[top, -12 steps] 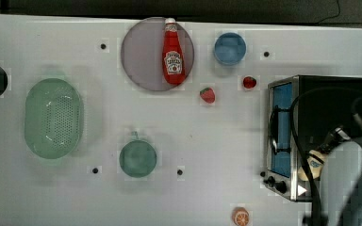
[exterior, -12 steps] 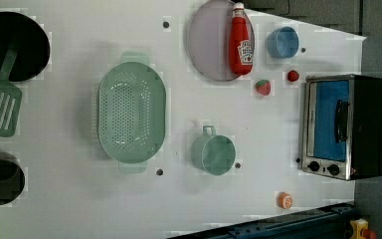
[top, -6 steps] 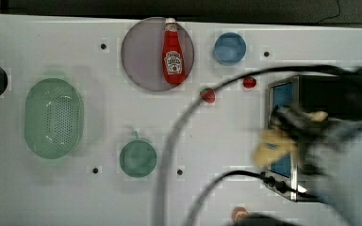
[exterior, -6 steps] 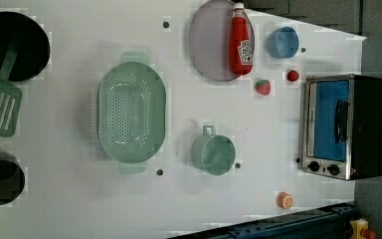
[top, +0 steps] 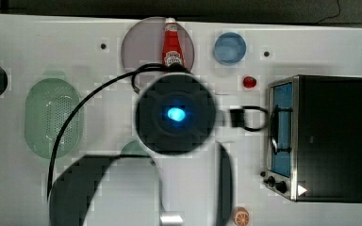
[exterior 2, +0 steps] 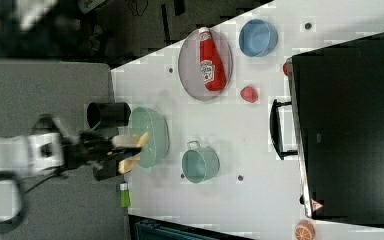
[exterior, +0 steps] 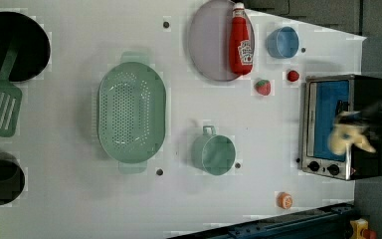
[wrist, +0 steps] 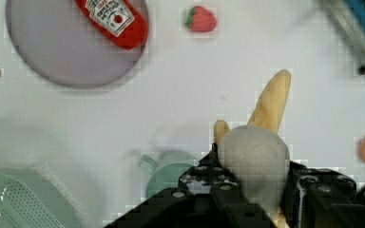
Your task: Pick banana from oven and place on table.
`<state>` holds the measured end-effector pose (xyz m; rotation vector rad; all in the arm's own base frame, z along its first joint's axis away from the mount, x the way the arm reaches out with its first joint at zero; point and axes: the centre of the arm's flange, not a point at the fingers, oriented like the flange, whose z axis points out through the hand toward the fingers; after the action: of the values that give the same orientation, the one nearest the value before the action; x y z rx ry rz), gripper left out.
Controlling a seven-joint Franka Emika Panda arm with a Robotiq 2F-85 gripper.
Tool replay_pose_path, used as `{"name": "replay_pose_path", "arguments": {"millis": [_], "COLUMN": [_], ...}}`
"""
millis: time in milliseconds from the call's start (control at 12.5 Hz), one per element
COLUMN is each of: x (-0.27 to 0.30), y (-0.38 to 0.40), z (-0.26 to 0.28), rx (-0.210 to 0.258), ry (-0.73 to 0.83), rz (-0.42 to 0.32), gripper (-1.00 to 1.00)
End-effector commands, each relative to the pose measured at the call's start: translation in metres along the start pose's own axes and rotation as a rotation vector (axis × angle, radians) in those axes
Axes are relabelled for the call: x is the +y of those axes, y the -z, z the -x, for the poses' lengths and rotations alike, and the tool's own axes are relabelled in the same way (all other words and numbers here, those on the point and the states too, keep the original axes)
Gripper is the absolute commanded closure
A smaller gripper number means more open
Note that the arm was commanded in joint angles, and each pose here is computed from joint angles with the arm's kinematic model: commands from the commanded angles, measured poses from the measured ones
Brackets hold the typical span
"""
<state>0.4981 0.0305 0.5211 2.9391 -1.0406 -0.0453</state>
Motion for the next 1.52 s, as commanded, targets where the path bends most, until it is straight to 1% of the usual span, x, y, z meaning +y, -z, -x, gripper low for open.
{"name": "replay_pose_path", "arguments": {"millis": [80, 240, 480, 720, 880, 960, 1280, 1440, 1520], "x": [0.039, 0.043, 0.046, 0.044, 0.042, 0.041, 0.046, 0.044, 0.04], "y": [-0.065, -0.113, -0.177, -0.217, -0.231, -0.236, -0.239, -0.231, -0.217], "z": [-0.026, -0.024, -0.018, -0.022, -0.027, -0.029, -0.035, -0.038, -0.043], "rx": [-0.016, 0.006, 0.0, -0.011, 0.006, 0.012, 0.015, 0.029, 0.051], "ry": [-0.21, -0.215, -0.217, -0.218, -0.221, -0.222, -0.238, -0.238, -0.238], "rz": [-0.017, -0.037, -0.024, -0.007, -0.019, -0.024, -0.024, -0.038, -0.059], "gripper": [0.44, 0.44, 0.44, 0.44, 0.44, 0.38, -0.49, -0.95, -1.0]}}
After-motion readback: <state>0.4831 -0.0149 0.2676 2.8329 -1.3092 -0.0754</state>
